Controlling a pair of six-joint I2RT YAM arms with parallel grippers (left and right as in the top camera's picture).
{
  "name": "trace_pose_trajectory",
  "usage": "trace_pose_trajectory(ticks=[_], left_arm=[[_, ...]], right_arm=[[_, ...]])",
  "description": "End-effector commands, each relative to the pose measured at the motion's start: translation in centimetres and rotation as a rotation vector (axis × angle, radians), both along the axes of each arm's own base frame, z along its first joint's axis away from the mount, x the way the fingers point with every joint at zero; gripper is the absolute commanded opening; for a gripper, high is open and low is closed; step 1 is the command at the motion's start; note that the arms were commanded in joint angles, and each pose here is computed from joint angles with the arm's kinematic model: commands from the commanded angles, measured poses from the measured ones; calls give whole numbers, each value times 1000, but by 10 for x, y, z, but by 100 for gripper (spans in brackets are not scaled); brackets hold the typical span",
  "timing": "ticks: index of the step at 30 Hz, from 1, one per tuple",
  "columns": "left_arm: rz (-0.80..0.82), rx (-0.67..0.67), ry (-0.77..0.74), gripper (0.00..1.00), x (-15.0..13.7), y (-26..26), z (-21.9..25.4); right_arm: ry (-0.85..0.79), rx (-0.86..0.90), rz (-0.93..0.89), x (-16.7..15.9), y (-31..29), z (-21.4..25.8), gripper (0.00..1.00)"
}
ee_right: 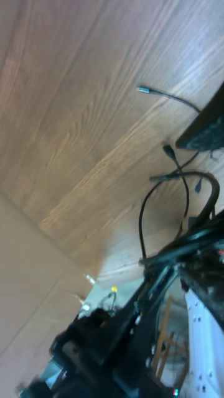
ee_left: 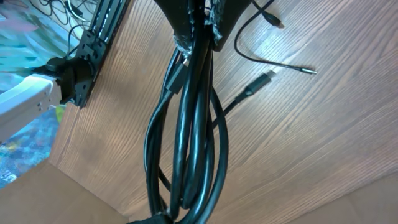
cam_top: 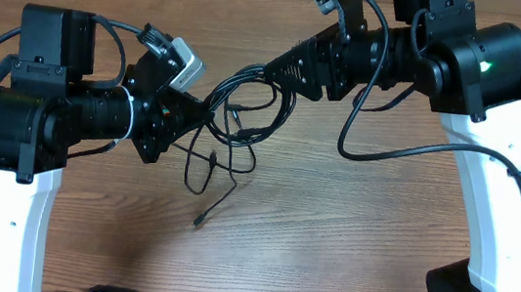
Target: Untangle cables
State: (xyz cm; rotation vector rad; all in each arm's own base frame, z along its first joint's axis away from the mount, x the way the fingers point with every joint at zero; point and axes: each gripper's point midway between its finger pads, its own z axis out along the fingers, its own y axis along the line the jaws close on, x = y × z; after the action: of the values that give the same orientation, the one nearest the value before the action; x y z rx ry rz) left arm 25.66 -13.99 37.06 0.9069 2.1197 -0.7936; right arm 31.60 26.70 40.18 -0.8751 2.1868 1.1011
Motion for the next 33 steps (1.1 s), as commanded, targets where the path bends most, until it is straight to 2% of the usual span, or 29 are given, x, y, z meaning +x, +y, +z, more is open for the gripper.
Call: trace_pose_trajectory(ticks=[1,2,3,4,7,13,16,19,20,28,33], left_arm=[[-27,0,-63,4,-7,-1,11],[-27,-1,-66,4,-6,-1,12],[-27,-1,-67,4,-6,-1,12],[-27,-1,-69,4,-6,-1,12],[-29,-5,-81,4,-4,-2,14],[-63,-61,-128,4,-2,-9,27],[-88,-93,-141,4,-4,-14,33],[-99,-107,-140,5,-5,-15,34],[-98,-106,-138,5,-5,-15,34],[-62,-59,-113,6,-4,-9,25],[-39,-29,-86,5,-5,-5,18]], right_arm=[[-10,44,26,-7,2,14,45],[-7,47,30,-8,2,14,44],[-3,46,30,-9,2,13,36],[2,44,30,-10,2,13,33],[27,38,34,-14,1,10,36],[54,29,35,-18,0,7,35],[55,30,36,-18,0,7,18],[55,30,36,-18,0,7,11],[54,31,36,-18,0,7,4],[42,22,13,-12,-5,6,4],[15,-59,-114,14,-31,-5,4]])
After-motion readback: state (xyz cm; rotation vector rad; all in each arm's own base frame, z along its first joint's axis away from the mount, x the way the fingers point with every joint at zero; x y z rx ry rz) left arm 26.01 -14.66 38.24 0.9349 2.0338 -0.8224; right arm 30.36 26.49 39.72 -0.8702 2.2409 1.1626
